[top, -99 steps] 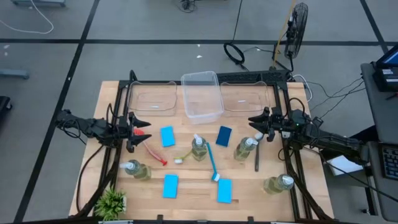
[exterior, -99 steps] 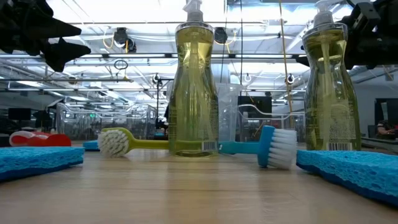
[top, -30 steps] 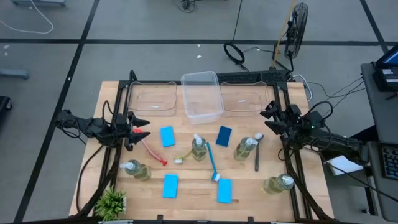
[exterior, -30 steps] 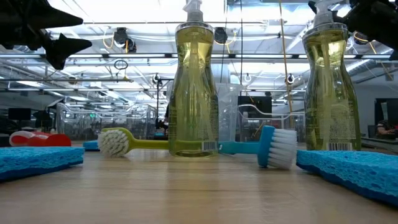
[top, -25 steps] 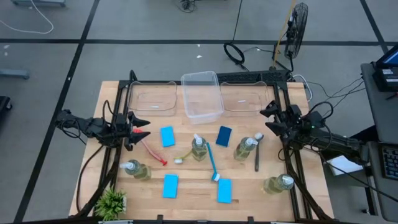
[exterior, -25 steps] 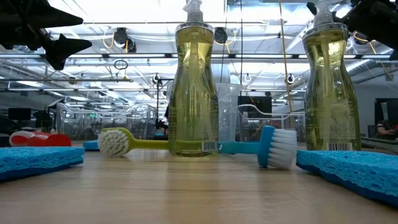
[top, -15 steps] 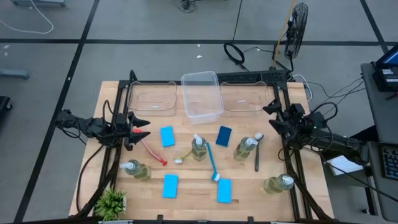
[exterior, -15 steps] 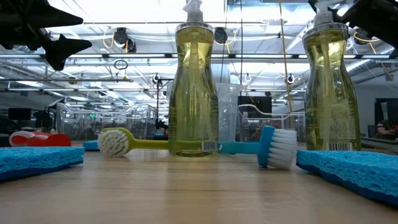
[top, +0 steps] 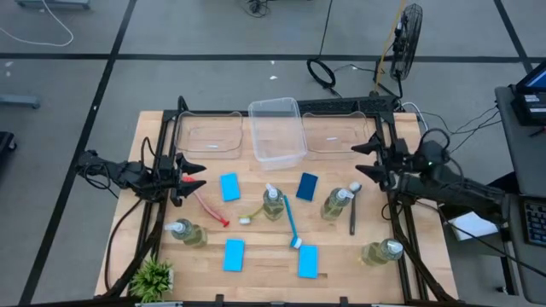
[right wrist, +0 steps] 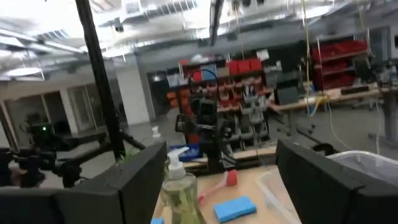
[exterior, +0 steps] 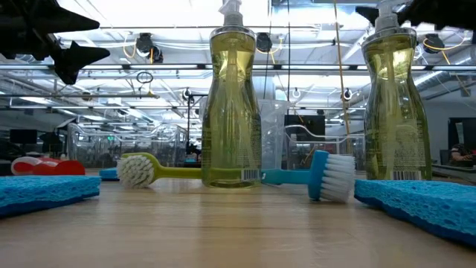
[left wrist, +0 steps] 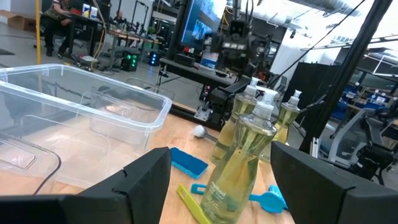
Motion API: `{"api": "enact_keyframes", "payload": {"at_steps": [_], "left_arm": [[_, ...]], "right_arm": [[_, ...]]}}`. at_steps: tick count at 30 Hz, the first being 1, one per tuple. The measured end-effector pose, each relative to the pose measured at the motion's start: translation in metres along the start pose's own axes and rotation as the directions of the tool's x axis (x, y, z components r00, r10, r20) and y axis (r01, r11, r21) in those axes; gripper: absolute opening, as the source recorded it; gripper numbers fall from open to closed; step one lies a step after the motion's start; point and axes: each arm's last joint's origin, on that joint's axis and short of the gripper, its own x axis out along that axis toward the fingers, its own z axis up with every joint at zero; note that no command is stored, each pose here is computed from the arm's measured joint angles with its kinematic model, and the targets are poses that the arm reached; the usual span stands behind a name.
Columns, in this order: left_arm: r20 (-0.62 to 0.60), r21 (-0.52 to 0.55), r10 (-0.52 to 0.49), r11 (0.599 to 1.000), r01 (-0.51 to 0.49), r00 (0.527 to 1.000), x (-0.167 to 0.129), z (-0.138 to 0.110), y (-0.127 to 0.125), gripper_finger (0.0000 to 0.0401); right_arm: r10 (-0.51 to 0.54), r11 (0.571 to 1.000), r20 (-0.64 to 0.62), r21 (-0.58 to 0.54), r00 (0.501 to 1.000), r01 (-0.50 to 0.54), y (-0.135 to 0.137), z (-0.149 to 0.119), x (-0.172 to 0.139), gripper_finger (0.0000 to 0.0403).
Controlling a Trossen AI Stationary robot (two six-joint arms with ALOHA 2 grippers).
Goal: Pick & Place Kitchen Sink Supplies
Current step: Put the green soap dispenser into the transparent white bin
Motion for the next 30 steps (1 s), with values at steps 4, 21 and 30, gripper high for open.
{"api": "enact_keyframes", "payload": {"at_steps": [4, 21, 30], "left_arm": [[0.0, 0.0, 0.0, 1.0, 0.0, 1.0, 0.0, 0.0, 0.0, 0.0274], [0.0, 0.007, 0.002, 1.0, -0.002, 1.0, 0.0, 0.0, 0.0, 0.0274], [0.0, 0.007, 0.002, 1.0, -0.002, 1.0, 0.0, 0.0, 0.0, 0.0274]], "right_arm": [[0.099, 0.995, -0.085, 0.035, 0.992, -0.096, 0.009, 0.026, 0.005, 0.0288], [0.212, 0.945, -0.508, 0.323, 0.835, -0.044, 0.017, 0.002, -0.003, 0.0288], [0.101, 0.981, -0.591, 0.193, 0.8, 0.019, 0.015, -0.011, -0.003, 0.0288]]}}
